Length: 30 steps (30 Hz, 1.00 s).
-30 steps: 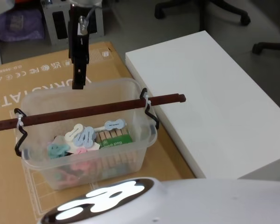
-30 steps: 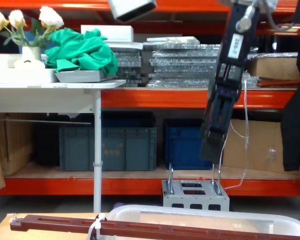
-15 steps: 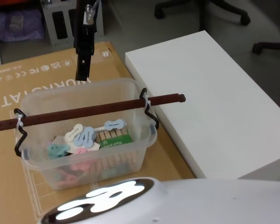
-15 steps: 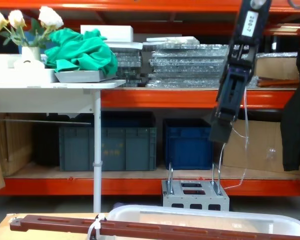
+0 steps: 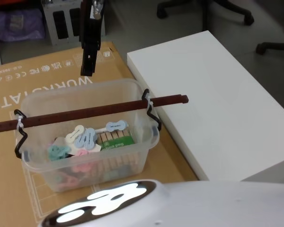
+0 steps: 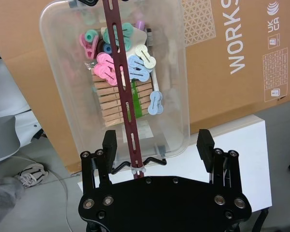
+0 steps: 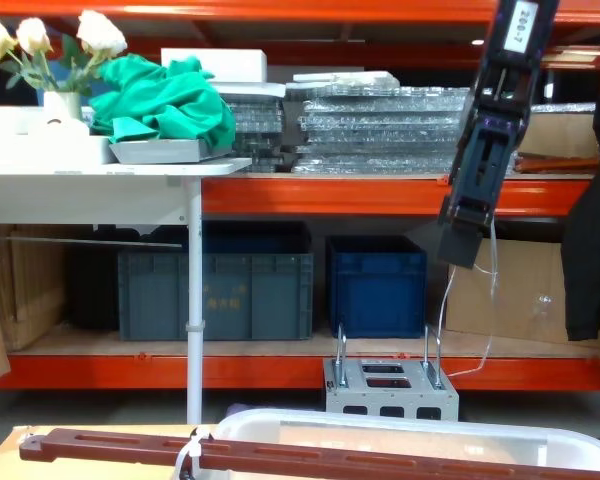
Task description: Use one hand to grasp the basket and place it at the designated location.
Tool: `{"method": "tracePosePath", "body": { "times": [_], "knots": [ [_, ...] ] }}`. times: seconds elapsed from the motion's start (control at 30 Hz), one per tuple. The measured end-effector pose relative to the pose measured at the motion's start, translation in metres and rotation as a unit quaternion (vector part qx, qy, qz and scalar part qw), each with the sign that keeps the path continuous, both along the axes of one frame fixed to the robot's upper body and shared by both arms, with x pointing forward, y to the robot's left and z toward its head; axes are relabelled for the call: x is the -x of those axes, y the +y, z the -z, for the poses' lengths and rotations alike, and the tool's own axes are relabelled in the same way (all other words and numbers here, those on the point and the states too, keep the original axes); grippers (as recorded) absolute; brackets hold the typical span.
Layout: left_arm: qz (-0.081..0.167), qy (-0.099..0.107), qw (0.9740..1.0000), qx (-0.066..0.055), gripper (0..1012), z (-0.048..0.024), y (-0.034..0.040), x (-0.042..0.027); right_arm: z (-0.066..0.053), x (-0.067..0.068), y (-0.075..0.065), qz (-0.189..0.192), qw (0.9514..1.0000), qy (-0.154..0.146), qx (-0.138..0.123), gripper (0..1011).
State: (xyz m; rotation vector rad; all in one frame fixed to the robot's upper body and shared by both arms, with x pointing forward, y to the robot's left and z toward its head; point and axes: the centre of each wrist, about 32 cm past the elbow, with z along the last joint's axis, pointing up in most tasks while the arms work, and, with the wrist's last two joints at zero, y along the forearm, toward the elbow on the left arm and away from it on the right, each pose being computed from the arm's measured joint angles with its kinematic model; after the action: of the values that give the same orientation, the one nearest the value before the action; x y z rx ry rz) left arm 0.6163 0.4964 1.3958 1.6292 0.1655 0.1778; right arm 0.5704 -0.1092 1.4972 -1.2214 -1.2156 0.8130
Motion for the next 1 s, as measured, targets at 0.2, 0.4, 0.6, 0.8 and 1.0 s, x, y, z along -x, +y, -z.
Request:
{"method": "tracePosePath", "body": {
  "times": [0.2,0.4,0.6,0.8,1.0],
  "knots": [
    [0.0,0.0,1.0,0.0,0,0.0,0.0,0.0,0.0,-0.001,0.0,0.0,1.0,0.0,0.0,1001],
    [0.0,0.0,1.0,0.0,0,0.0,0.0,0.0,0.001,-0.001,0.001,0.0,1.0,0.001,0.0,1000],
    [0.0,0.0,1.0,0.0,0,0.0,0.0,0.0,0.002,-0.001,0.001,-0.001,1.0,0.002,-0.002,1000],
    [0.0,0.0,1.0,0.0,0,0.0,-0.0001,0.0,0.012,-0.009,-0.003,0.002,0.9999,0.011,-0.009,1001],
    [0.0,0.0,1.0,0.0,0,0.0,-0.0001,0.0,0.024,-0.018,0.0,0.0,0.9996,0.025,-0.009,1001]
  ]
}}
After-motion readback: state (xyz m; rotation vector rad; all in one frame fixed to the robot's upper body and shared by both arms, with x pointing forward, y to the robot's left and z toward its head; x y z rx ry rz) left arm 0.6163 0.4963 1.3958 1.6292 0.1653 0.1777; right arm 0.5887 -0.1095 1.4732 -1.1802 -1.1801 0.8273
